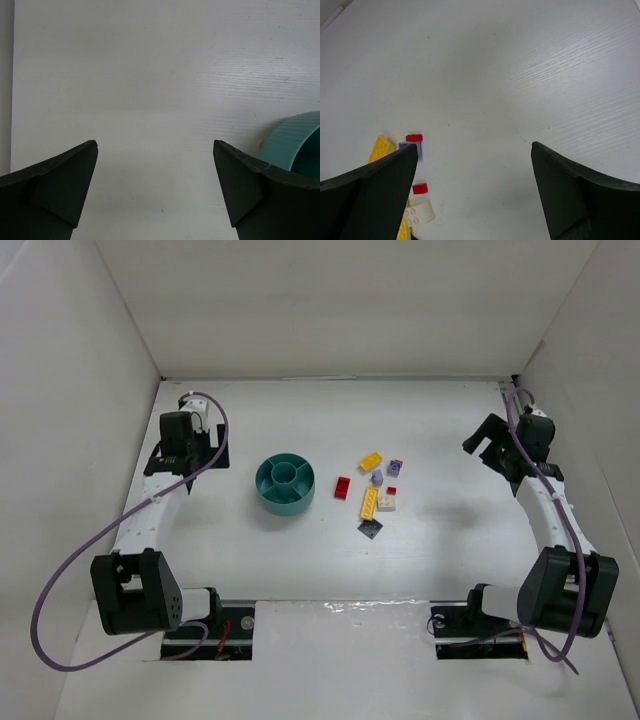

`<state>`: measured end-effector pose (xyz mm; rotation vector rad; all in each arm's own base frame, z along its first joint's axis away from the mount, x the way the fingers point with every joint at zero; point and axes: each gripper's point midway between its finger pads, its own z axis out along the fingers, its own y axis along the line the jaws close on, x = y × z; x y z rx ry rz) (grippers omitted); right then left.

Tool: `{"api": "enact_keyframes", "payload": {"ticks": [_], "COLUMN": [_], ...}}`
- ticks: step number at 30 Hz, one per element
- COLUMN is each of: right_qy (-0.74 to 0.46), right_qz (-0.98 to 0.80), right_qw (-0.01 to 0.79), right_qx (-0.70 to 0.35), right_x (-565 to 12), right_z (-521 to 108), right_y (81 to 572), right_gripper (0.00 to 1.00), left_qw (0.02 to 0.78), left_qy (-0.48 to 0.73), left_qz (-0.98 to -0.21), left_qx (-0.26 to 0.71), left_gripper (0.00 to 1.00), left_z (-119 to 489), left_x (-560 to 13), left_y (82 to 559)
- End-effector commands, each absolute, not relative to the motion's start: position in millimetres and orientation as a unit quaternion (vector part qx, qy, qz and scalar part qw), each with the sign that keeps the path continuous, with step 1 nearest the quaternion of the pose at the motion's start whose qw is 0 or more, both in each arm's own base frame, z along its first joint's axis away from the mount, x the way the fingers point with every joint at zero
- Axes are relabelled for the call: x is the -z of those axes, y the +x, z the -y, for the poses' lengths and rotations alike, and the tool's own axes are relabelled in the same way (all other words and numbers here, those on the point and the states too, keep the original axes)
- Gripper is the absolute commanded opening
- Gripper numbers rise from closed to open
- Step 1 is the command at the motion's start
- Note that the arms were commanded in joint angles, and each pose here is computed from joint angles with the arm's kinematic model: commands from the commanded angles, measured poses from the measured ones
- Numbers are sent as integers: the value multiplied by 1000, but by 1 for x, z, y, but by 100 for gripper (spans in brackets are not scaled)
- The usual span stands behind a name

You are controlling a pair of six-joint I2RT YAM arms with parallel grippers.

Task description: Sort the legos into containers by color

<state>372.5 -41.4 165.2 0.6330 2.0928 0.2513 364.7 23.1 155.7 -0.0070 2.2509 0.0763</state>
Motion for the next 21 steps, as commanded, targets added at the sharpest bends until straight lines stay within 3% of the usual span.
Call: {"api": "enact_keyframes", "payload": {"ticks": [1, 6, 18, 19, 20, 21], "right_qy": [226, 197, 72, 52, 41, 24], "right_qz": [-854, -863, -890, -893, -893, -898], "right_qw": [455, 443, 424, 421, 420, 411], "right_qx": [-115, -140, -150, -149, -154, -154], "right_x": [-174, -177, -186, -187, -189, -187], "right_z": [34, 21, -26, -32, -41, -56], "right_y": [368, 362, 359, 363, 367, 368], "right_gripper": [99, 99, 98, 96, 80, 72], "left_qw": [457, 447, 460, 461, 461, 461], "left_qy": [-11, -41, 82, 90, 93, 97], "left_qz": [-888, -891, -884, -883, -883, -882], "left_qx": [-53, -70, -9, -6, 0, -3], "left_gripper": [100, 100, 100, 100, 100, 100], "left_z": [-32, -41, -9, -7, -5, -5], "left_x": [-175, -182, -219, -219, -221, -221], "left_y": [363, 367, 371, 371, 370, 371]}}
